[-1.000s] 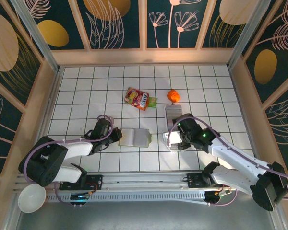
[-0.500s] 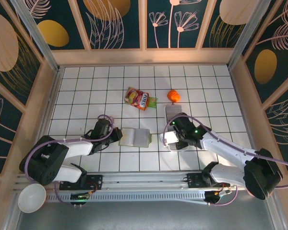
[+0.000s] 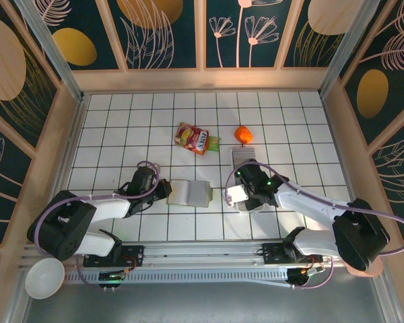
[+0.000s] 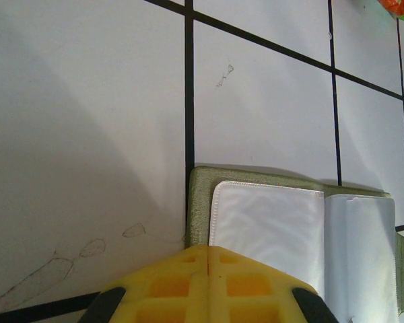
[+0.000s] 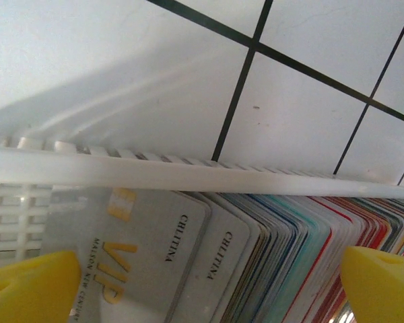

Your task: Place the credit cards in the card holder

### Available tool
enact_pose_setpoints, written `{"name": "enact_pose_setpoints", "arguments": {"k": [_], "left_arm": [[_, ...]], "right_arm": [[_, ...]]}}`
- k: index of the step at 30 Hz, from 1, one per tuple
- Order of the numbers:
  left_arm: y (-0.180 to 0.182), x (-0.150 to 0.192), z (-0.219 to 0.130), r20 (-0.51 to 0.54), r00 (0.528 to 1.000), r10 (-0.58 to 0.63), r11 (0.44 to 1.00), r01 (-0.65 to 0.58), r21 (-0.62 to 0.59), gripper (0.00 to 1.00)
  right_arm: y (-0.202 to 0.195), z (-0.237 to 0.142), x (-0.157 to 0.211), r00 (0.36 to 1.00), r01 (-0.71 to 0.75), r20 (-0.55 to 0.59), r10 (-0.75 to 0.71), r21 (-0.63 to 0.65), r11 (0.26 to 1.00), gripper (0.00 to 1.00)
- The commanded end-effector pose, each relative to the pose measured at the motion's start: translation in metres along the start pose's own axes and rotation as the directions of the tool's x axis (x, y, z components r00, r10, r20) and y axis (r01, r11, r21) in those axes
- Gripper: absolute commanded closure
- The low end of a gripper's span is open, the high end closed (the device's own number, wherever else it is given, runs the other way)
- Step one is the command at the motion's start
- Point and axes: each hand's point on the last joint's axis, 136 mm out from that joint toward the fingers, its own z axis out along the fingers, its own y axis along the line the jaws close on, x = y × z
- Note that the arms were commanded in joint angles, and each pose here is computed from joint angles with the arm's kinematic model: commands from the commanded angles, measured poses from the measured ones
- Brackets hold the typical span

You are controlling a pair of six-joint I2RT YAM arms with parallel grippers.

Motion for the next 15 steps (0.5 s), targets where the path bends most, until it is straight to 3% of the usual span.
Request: {"name": "enact_pose_setpoints", "arguments": {"k": [1, 15], "left_arm": [[0.011, 0.017, -0.001, -0.060, 0.998, 0.008, 1.000, -0.010, -0.030, 1.00], [0.011, 0.016, 0.000, -0.059, 0.998, 0.007, 0.999, -0.009, -0.031, 1.00]], "right_arm": [[-0.006, 0.003, 0.001, 0.999, 0.045, -0.022, -0.045, 0.031, 0.999, 0.01], [-0.022, 0.003, 0.009, 0.996, 0.060, -0.071, -0.054, 0.087, 0.994, 0.01]]}}
